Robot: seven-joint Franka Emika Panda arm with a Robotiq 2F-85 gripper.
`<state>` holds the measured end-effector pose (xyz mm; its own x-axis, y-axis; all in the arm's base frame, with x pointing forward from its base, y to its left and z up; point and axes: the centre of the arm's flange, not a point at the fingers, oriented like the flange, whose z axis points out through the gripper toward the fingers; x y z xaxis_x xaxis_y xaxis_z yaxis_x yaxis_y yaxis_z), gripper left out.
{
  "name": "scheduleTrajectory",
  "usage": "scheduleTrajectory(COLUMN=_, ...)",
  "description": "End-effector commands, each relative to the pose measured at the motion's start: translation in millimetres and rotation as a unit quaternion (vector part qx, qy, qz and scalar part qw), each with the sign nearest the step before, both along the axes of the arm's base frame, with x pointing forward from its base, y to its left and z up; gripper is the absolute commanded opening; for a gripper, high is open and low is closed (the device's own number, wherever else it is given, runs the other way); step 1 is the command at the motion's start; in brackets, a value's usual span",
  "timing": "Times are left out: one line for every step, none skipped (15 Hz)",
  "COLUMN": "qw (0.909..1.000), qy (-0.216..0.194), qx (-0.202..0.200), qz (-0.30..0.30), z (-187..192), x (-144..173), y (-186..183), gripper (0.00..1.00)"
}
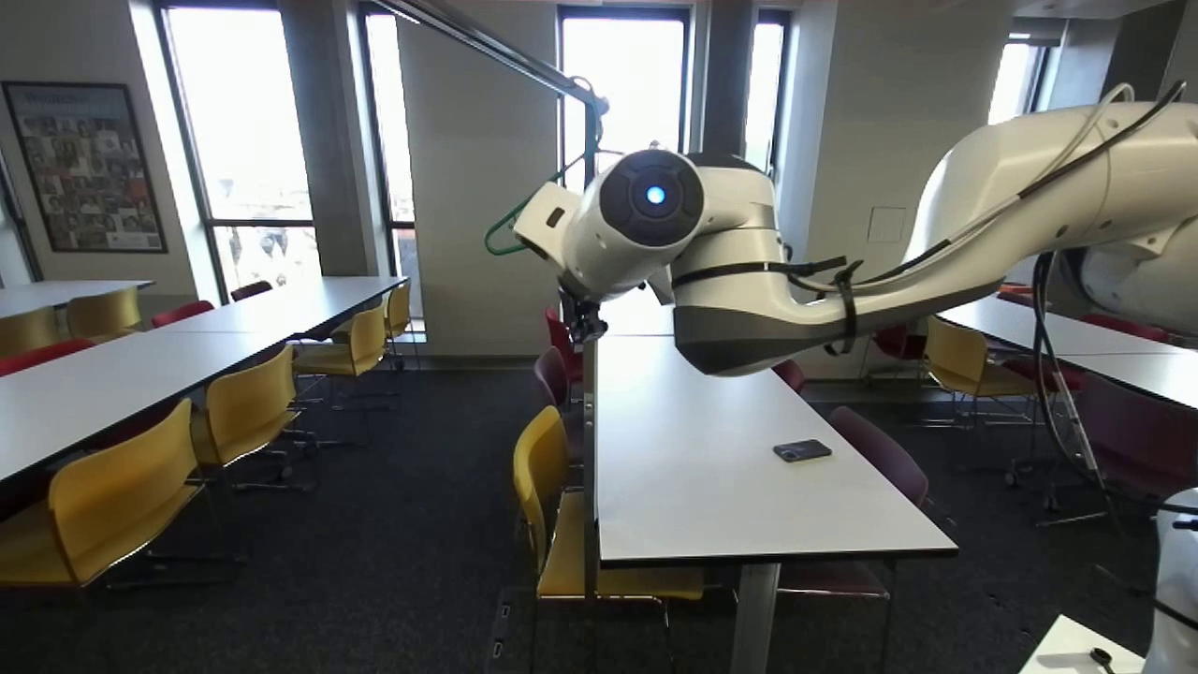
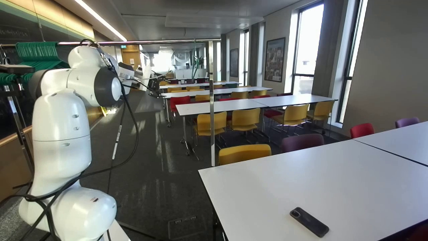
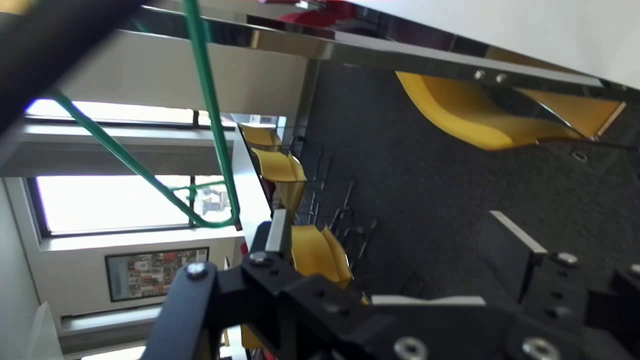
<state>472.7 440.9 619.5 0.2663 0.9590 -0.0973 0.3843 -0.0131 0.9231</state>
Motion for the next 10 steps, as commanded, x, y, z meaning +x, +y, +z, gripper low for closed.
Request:
scheduleTrajectory(qw=0.9944, qy=0.026, qx=0.092, qz=0.044, z=-29.2, x=-53.2, y=-30.7, gripper=1.0)
scheduleTrajectory(qw=0.9903, qy=0.038, qx=0.12, qz=0.057, z=-35.8, x=-59.6, y=-32.0, gripper=1.0)
scheduleTrajectory(qw=0.9851, qy=0.05, qx=0.148, qz=0.071, z=-40.6, x=-66.2, y=-32.8, gripper=1.0)
scheduleTrajectory(qw=0.9788, qy=0.063, qx=0.176, qz=0.083, z=-44.2, x=-72.2, y=-34.0, gripper=1.0)
scheduleTrajectory(qw=0.9713, qy=0.077, qx=0.204, qz=0.095, z=-48.5, x=-77.2, y=-36.9, gripper=1.0)
scheduleTrajectory(qw=0.9628, qy=0.091, qx=0.232, qz=0.105, z=-50.8, x=-81.3, y=-39.9, gripper=1.0)
scheduleTrajectory(qw=0.9532, qy=0.108, qx=0.258, qz=0.113, z=-52.9, x=-84.6, y=-43.4, gripper=1.0)
scheduleTrajectory(qw=0.9427, qy=0.126, qx=0.285, qz=0.118, z=-55.6, x=-86.7, y=-47.8, gripper=1.0)
scheduleTrajectory(qw=0.931, qy=0.147, qx=0.313, qz=0.118, z=-57.5, x=-88.6, y=-51.7, gripper=1.0)
scheduleTrajectory(qw=0.9183, qy=0.168, qx=0.341, qz=0.113, z=-60.7, x=-90.4, y=-56.4, gripper=1.0)
